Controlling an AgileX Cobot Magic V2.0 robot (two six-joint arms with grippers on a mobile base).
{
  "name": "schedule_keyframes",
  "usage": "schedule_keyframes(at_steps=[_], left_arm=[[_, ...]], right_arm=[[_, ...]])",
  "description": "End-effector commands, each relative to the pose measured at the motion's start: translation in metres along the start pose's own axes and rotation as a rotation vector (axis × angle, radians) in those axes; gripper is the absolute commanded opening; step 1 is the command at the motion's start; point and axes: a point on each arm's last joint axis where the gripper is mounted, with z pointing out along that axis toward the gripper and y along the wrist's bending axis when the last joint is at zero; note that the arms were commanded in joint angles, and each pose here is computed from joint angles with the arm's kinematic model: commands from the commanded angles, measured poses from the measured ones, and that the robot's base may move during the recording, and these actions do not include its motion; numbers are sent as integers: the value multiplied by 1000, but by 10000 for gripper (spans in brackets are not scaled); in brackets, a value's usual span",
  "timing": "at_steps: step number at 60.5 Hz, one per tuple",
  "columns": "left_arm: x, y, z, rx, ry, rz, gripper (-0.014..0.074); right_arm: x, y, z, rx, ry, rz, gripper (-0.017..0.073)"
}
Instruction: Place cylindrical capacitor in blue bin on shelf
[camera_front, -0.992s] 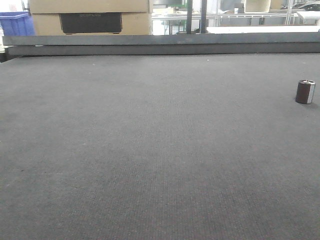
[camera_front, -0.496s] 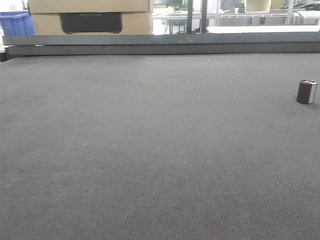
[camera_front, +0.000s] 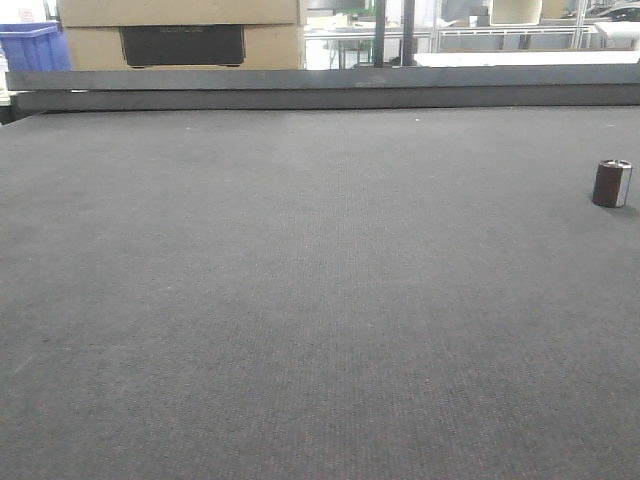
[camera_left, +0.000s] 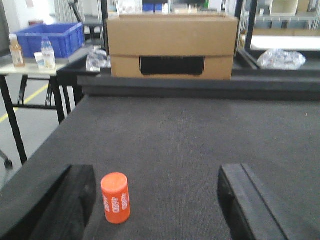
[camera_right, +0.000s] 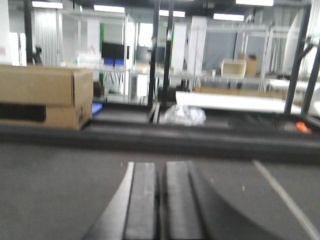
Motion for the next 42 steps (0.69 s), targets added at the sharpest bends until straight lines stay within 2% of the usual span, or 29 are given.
schedule_keyframes(at_steps=[1,3,8,19,25,32,42], left_arm=[[-3,0,2,6,-6,-7,447],[-3,-1,2,12,-6,-7,446],[-3,-3,2,28,-6,-5,446],[-3,-4,2,38,-6,-9,450],[-3,-4,2,38,-6,-9,519],[-3,-4,2,39,-6,-10,606],[-3,-4,2,45,-6,-30,602]], right_arm=[[6,-1,19,2,57,-8,262],[10,-1,25,2,87,-8,377],[20,-1,41,2,151,-7,579],[47,-2,69,3,290,-4,571],[76,-3,88,13,352,-4,571],[109,-5,103,39,331,-11,571],[153,-9,125,72,296,-30,571]])
